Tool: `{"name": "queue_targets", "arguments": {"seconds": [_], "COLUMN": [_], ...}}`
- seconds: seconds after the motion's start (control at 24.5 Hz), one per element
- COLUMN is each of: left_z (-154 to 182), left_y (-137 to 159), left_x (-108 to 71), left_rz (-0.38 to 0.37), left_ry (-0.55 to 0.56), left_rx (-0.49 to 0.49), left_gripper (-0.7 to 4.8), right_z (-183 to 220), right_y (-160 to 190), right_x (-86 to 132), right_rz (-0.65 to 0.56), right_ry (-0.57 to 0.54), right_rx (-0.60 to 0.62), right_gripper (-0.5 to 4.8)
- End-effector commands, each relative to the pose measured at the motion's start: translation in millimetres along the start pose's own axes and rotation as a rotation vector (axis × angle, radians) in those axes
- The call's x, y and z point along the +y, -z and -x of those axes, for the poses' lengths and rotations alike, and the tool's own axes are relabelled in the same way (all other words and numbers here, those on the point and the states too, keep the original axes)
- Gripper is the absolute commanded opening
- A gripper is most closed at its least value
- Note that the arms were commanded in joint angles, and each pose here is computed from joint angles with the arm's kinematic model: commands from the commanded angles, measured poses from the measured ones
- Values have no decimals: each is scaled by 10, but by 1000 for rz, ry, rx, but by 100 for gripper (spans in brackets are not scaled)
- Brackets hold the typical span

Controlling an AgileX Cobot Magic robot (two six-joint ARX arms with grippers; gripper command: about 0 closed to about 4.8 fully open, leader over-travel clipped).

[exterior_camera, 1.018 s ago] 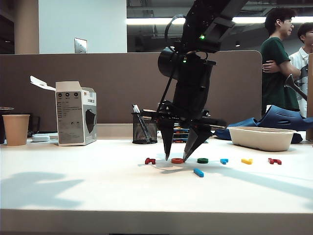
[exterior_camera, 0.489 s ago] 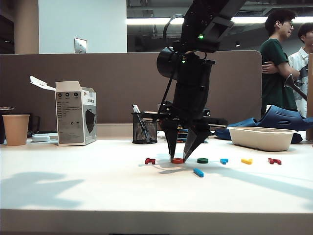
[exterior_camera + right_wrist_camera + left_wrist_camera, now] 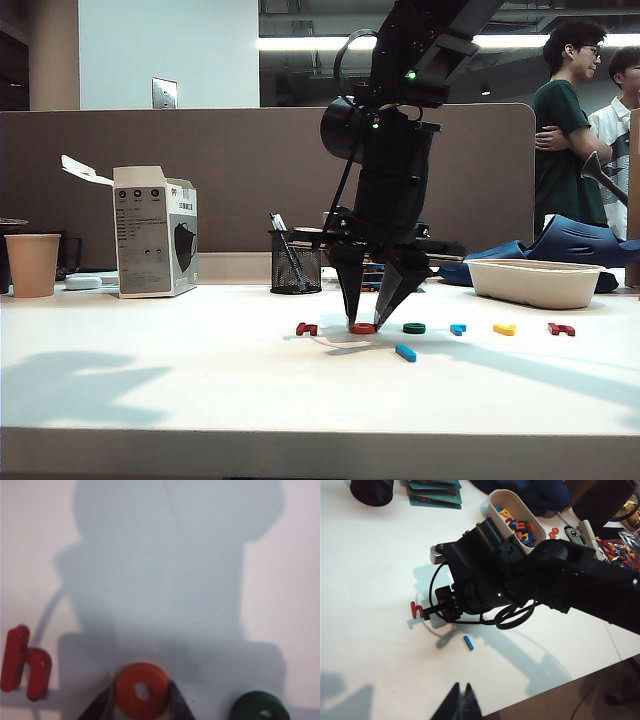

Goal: Select the appropriate letters from the row of letter magnets placed on the table to arrange into the word "love".

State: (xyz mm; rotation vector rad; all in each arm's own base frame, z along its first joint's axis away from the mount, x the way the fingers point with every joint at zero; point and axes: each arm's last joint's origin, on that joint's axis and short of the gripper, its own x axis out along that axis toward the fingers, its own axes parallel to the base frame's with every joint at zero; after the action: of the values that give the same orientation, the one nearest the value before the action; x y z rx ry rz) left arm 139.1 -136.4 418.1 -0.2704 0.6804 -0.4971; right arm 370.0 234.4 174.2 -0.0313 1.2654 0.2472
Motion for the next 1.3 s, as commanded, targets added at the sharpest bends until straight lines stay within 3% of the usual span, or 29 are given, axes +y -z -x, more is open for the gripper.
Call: {"name": "queue_targets", "arguments": {"seconds": [0.04,1.3], "left_z": [17,17], "left_y": [-13,-13], "left_x": [-7,-7], "left_rz": [-3,-3], "left_ry": [6,6], "left_rx": [-14,-14], "left_gripper": [-5,-5], "right_z": [-111,-100], "right_y": [95,148], "right_x": [-22,-45], "right_rz": [-1,-1], "right_ry": [25,47], "right_rx": [84,138], "right_gripper": [135,135]}}
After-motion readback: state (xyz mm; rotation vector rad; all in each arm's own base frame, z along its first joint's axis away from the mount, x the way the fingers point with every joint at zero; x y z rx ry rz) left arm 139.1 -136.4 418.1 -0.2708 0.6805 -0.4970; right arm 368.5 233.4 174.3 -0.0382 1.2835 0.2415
